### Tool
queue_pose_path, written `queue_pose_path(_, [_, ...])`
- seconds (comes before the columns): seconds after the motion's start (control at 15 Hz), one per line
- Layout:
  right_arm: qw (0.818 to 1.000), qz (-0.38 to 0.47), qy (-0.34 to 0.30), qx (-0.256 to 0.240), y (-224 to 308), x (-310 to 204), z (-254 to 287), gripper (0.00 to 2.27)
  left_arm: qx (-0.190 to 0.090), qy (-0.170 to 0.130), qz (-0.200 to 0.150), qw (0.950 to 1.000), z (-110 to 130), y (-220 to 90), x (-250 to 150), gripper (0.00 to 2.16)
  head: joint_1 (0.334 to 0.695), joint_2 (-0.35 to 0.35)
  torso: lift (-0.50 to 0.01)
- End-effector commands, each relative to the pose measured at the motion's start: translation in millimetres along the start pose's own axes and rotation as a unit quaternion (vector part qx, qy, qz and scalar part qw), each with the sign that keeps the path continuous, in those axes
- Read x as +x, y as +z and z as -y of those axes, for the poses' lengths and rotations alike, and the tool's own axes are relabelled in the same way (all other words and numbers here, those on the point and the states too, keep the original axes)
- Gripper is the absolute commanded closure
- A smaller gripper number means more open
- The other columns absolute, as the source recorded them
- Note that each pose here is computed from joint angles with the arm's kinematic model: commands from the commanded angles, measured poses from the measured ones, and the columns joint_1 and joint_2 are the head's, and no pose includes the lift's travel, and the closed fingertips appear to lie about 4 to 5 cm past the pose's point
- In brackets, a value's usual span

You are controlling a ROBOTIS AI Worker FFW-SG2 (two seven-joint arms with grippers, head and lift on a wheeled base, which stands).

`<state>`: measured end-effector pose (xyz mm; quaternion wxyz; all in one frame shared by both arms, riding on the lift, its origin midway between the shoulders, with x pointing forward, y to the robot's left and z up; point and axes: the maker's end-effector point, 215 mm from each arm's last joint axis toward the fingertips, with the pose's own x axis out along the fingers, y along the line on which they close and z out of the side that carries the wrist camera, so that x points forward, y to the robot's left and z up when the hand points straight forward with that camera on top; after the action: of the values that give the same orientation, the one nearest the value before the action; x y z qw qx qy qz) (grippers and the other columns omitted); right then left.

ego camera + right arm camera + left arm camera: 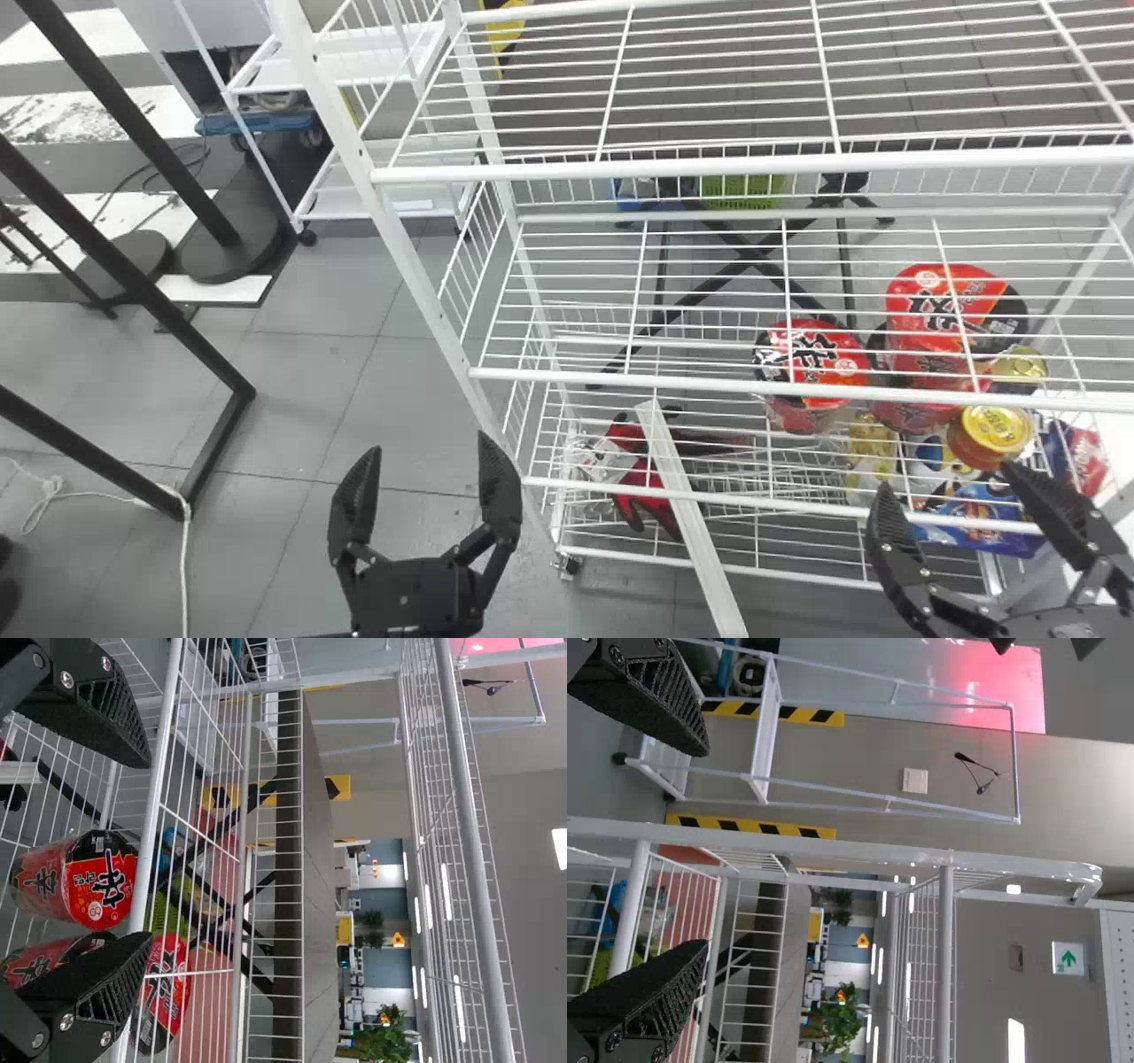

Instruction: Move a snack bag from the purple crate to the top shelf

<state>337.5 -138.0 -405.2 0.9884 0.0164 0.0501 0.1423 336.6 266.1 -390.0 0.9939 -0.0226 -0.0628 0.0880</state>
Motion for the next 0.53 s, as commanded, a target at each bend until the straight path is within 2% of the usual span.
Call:
queue_pose_path(0.0, [1.0,0.0,0.001,0.0,-0.3,-0.1,-0.3,0.14,0.003,-0.002,-0.006,1.0,1.3,-3.7,0.1,0.04,0.695,0.22,-0.301])
queue_pose_path(0.47, [1.0,0.0,0.001,0.001,-0.2,0.1,-1.2,0.14,0.007,-0.003,-0.019,0.9998,1.9,-11.2,0.4,0.04,0.695,0.215,-0.329])
